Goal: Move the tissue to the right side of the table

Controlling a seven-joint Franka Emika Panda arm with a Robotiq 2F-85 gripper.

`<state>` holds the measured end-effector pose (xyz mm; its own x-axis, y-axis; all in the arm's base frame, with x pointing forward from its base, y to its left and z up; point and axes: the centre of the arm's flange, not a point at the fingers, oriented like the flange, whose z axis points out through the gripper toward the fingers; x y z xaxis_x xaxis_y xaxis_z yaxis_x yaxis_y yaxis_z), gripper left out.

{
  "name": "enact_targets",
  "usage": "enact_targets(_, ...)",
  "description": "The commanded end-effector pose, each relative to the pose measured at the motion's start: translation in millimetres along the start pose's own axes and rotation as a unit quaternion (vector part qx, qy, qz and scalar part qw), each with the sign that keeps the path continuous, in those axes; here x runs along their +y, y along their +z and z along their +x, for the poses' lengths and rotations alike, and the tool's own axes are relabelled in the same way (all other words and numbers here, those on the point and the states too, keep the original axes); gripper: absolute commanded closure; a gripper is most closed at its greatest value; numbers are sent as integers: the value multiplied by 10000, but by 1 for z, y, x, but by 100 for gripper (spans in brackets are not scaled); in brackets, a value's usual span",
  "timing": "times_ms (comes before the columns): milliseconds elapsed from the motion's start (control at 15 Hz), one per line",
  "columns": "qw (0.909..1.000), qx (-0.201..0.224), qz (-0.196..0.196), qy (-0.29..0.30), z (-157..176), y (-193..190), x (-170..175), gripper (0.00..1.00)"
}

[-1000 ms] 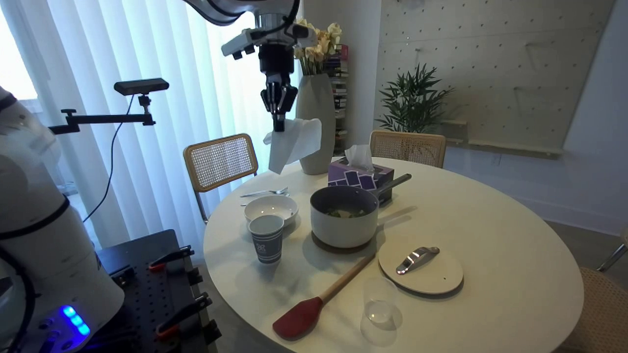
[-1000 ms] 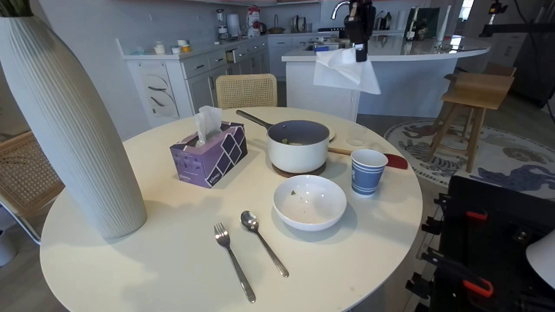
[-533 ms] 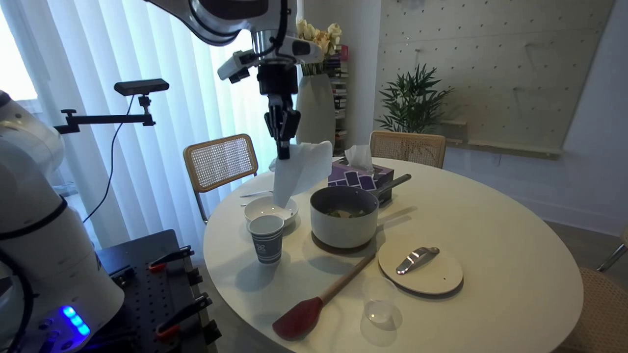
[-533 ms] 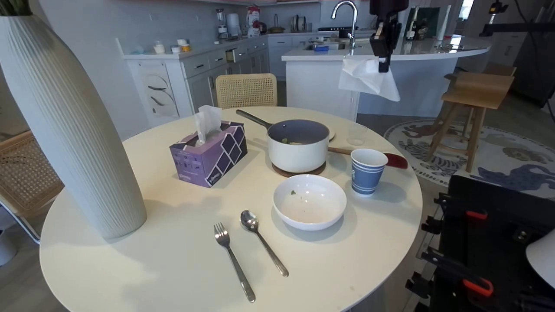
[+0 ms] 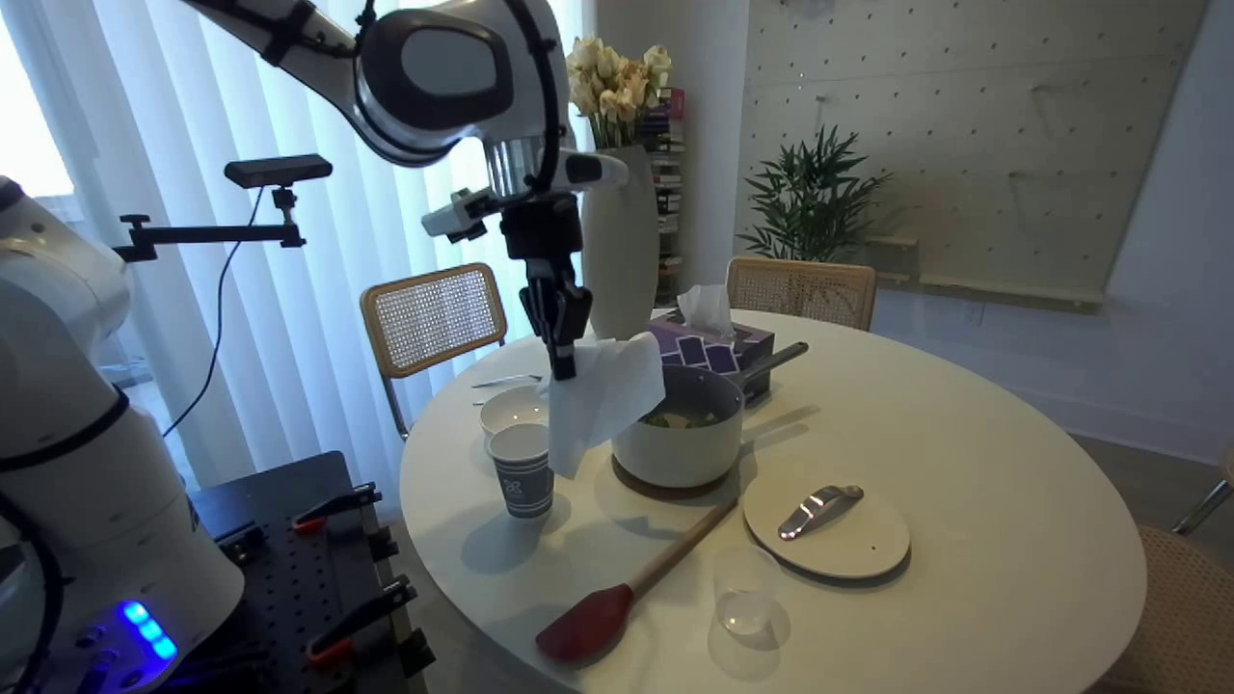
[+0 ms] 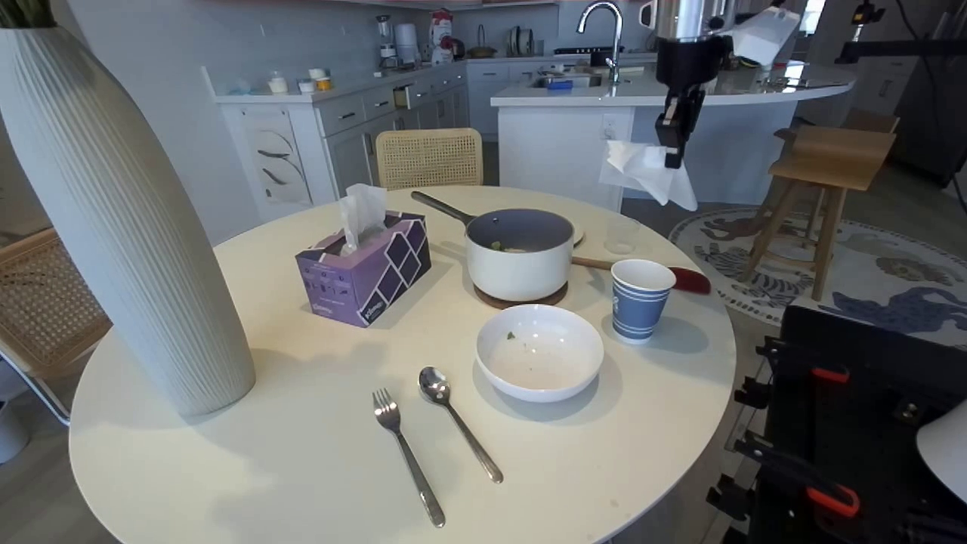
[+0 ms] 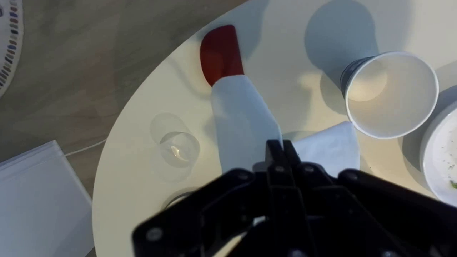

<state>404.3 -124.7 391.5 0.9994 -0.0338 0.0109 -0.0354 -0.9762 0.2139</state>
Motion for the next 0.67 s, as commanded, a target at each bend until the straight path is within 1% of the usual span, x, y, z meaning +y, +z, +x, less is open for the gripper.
enact_targets(0,9999,104,-68,-53,-8,28,-8,100)
enact_targets(200,9999,58,-80,-104,-12,48,-13,100)
enact_targets(600,9997,-222,39,-71,-22,84,-17,100)
